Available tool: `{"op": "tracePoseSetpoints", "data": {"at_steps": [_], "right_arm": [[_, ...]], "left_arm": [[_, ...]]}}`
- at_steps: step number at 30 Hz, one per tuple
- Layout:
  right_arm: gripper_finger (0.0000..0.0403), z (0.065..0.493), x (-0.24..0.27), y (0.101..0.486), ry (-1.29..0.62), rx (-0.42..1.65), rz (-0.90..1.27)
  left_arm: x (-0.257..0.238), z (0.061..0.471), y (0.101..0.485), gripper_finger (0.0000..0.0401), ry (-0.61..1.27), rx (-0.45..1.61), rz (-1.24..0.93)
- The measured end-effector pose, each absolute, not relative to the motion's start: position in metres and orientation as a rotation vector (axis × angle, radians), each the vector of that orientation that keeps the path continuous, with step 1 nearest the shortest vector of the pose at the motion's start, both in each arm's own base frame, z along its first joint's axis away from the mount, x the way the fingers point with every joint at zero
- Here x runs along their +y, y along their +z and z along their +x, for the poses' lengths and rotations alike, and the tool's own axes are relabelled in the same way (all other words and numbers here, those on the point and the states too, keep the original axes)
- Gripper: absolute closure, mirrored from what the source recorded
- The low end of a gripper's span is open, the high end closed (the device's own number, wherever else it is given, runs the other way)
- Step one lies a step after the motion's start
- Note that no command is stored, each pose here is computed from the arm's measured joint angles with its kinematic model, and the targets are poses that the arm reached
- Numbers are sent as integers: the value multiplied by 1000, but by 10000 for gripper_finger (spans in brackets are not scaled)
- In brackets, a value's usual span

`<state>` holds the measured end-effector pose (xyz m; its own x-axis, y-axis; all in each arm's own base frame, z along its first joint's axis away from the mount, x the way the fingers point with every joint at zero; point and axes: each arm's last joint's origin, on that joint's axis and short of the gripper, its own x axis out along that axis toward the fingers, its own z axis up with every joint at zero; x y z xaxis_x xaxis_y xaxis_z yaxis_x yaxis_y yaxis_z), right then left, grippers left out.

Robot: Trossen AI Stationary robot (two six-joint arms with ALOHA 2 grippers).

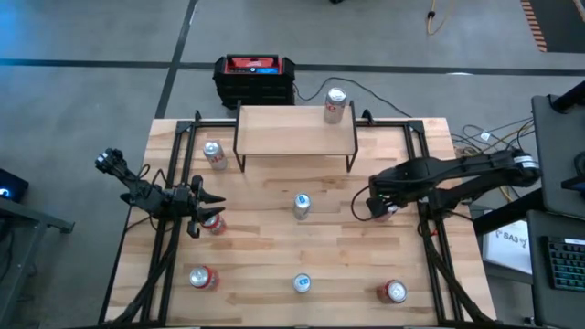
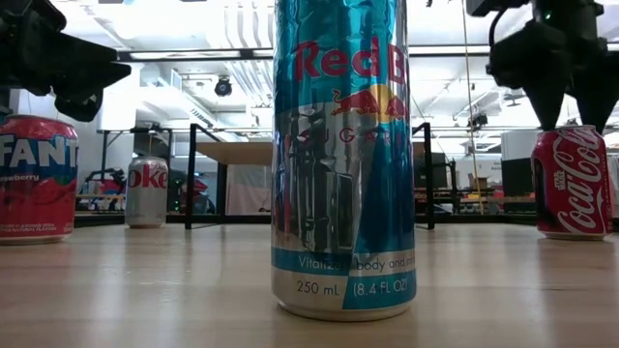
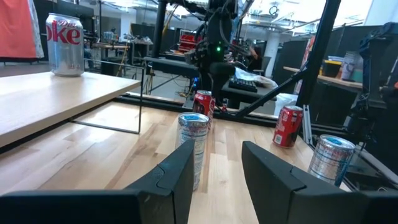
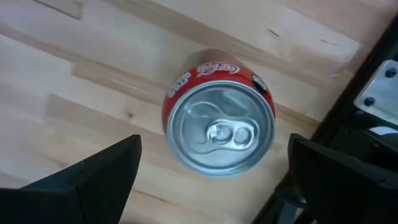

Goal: Place canned beverage on shelf
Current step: Put the top red and white soda can on the shelf

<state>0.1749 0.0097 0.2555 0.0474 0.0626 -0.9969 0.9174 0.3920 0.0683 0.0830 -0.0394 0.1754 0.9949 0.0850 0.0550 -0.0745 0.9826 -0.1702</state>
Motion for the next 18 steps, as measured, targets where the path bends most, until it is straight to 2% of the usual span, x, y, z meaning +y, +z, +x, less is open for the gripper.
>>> {"op": "tracePoseSetpoints", "data": {"at_steps": [11, 18], "right_arm": [[24, 184, 10, 240, -794, 1419, 891], [52, 185, 2, 233, -802, 1405, 895]], "left_arm": [[-39, 83, 175, 283, 80, -62, -169], [-39, 83, 175, 283, 80, -62, -168]]}}
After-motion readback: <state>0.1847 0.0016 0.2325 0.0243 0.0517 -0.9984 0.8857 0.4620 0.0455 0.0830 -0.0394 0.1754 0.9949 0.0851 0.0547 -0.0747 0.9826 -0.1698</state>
